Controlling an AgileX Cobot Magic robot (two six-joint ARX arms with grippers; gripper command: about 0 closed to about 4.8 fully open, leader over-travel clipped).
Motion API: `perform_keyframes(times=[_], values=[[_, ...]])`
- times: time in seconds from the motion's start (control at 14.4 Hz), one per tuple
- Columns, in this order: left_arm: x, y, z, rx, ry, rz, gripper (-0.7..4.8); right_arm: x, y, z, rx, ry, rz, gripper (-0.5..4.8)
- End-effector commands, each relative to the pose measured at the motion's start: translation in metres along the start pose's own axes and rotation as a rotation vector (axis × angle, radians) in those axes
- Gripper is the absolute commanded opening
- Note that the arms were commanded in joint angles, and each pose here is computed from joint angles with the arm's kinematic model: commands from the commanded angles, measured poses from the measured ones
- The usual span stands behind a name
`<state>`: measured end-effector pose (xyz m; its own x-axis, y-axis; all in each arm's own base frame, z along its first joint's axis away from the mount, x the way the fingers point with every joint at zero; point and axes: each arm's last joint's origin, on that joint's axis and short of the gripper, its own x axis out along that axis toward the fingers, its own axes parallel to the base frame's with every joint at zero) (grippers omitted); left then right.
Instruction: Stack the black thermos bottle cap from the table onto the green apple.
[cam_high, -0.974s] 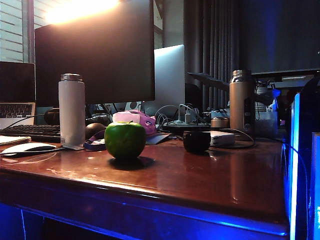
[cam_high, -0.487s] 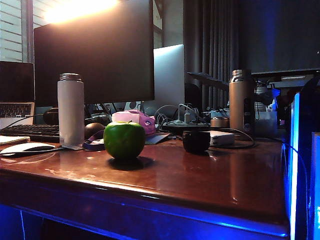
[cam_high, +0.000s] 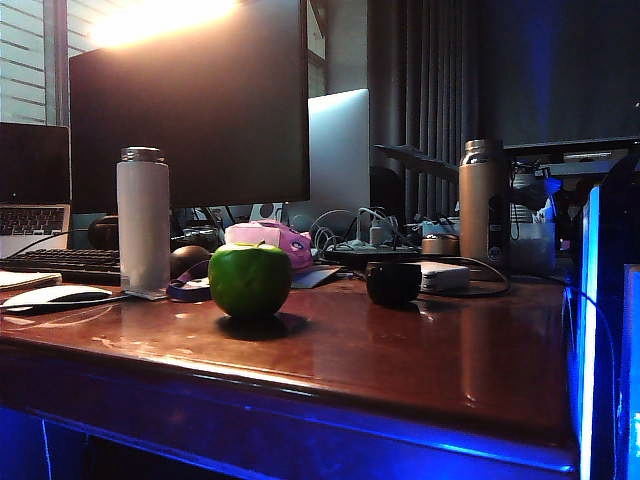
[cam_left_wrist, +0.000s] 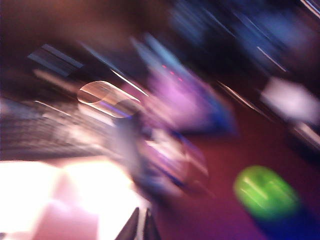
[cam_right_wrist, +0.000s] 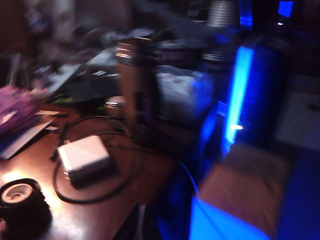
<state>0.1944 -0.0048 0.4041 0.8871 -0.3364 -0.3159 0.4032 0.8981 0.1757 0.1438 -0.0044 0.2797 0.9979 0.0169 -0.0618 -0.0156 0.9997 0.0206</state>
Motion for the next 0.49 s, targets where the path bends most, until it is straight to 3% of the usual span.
perform_keyframes(times=[0.07,0.21,0.49], values=[[0.027,0.002,0.000,0.021,0.180,-0.179,-0.04,0.042,0.002,0.017,-0.051,0.007,0.142,-0.01],[0.042,-0.005,-0.006,0.044,0.249,-0.255,-0.04,0.078,0.003,0.006,-0.047,0.020,0.242,-0.01],[0.047,-0.016,0.002,0.067,0.202,-0.287,-0.04,0.128,0.025,-0.038,-0.040,0.112,0.353,-0.01]])
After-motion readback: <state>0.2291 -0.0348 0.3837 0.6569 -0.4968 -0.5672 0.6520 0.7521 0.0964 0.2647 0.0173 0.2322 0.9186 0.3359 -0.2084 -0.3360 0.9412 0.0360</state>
